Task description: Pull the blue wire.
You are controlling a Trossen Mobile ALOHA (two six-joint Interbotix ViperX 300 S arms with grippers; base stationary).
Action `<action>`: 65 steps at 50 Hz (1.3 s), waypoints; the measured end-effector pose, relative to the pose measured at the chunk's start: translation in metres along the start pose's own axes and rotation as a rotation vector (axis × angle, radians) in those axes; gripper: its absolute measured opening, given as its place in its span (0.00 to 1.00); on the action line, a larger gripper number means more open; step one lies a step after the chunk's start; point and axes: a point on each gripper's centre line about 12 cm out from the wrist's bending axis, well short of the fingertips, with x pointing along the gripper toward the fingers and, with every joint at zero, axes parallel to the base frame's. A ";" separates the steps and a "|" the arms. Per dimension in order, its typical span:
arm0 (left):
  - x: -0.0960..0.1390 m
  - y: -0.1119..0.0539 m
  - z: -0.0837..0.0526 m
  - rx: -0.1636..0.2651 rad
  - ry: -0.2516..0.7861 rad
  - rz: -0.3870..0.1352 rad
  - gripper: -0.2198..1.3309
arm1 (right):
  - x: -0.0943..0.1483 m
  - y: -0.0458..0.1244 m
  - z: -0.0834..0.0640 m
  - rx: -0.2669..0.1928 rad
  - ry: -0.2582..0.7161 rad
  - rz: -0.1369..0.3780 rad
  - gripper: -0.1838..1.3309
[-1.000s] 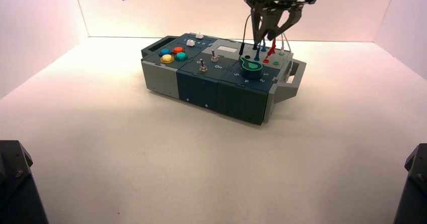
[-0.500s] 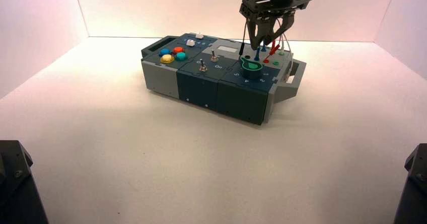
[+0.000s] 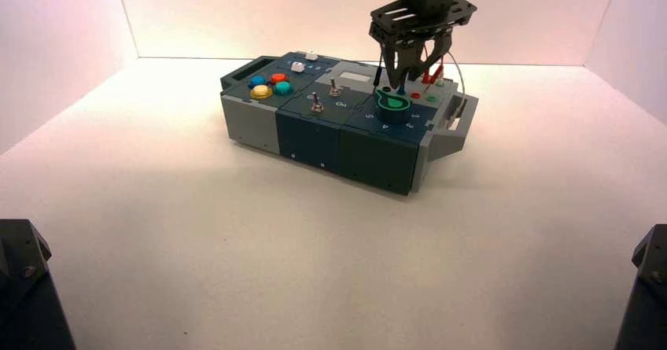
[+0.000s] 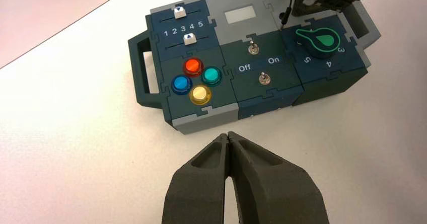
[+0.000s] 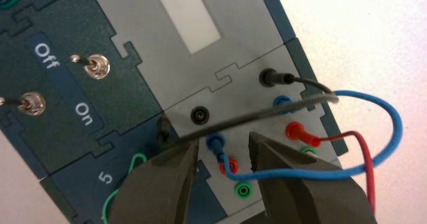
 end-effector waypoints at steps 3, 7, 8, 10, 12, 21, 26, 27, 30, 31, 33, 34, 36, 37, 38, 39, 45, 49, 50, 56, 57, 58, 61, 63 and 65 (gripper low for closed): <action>0.000 0.000 0.000 -0.002 0.000 0.000 0.03 | 0.001 0.000 0.000 -0.001 0.006 0.000 0.74; 0.000 0.000 0.000 0.000 0.000 0.000 0.03 | 0.003 0.000 -0.001 -0.006 0.023 -0.003 0.60; 0.000 0.000 0.000 0.000 0.001 0.000 0.03 | 0.002 -0.001 -0.001 -0.006 0.023 -0.004 0.57; 0.000 0.000 -0.001 -0.002 0.001 0.000 0.03 | 0.003 0.000 -0.001 -0.011 0.032 -0.005 0.55; 0.000 0.000 0.000 0.000 0.000 0.000 0.04 | 0.002 0.000 -0.001 -0.014 0.034 -0.007 0.52; 0.000 0.000 -0.001 -0.002 0.001 0.000 0.03 | 0.002 0.001 -0.001 -0.021 0.042 -0.009 0.40; 0.000 0.000 -0.001 0.000 0.001 0.000 0.03 | 0.002 0.002 -0.001 -0.027 0.043 -0.010 0.21; 0.000 0.000 0.000 0.000 0.000 0.000 0.03 | 0.002 0.002 0.000 -0.028 0.043 -0.010 0.19; 0.000 0.000 0.000 0.000 0.000 0.000 0.04 | 0.003 0.002 -0.001 -0.028 0.046 -0.011 0.17; 0.000 0.000 0.000 0.000 0.000 0.000 0.03 | 0.002 0.001 -0.001 -0.029 0.045 -0.011 0.17; 0.000 0.000 0.000 0.000 0.000 0.000 0.04 | 0.003 0.001 -0.001 -0.031 0.046 -0.012 0.17; 0.000 0.000 0.000 0.000 0.000 0.000 0.04 | 0.002 0.001 0.000 -0.031 0.045 -0.012 0.17; 0.000 0.000 0.000 0.000 0.000 0.000 0.04 | 0.002 0.001 0.000 -0.029 0.046 -0.012 0.17; 0.000 0.000 -0.001 0.000 0.001 0.000 0.04 | 0.002 0.001 0.000 -0.029 0.046 -0.012 0.17; 0.000 0.000 0.000 0.000 0.000 0.000 0.04 | 0.002 0.001 0.000 -0.029 0.045 -0.012 0.17; 0.000 0.000 0.000 0.000 0.000 0.000 0.04 | 0.002 0.001 -0.001 -0.031 0.048 -0.012 0.17; 0.000 0.000 -0.001 0.000 0.001 0.000 0.04 | 0.002 0.001 -0.001 -0.031 0.051 -0.012 0.17; 0.000 0.000 -0.001 0.000 0.001 0.000 0.04 | 0.001 0.001 0.000 -0.030 0.055 -0.012 0.17; 0.000 0.000 -0.001 0.000 0.001 0.000 0.04 | 0.001 0.001 0.001 -0.030 0.055 -0.012 0.17; 0.000 0.000 0.000 -0.002 0.000 0.000 0.04 | -0.001 0.000 0.001 -0.028 0.063 -0.013 0.17; 0.000 0.000 -0.001 0.000 0.001 0.000 0.03 | -0.001 0.001 0.001 -0.030 0.066 -0.012 0.17; 0.000 0.000 0.000 0.000 0.000 0.000 0.03 | -0.002 0.001 0.001 -0.031 0.066 -0.014 0.17; 0.000 0.000 0.000 0.000 0.001 -0.001 0.04 | -0.004 0.001 0.001 -0.029 0.066 -0.013 0.17; 0.000 0.000 0.000 0.000 0.000 0.000 0.04 | -0.008 0.000 0.001 -0.028 0.067 -0.015 0.17; 0.000 0.000 0.000 0.000 0.000 0.000 0.04 | -0.012 -0.001 0.001 -0.027 0.062 -0.016 0.17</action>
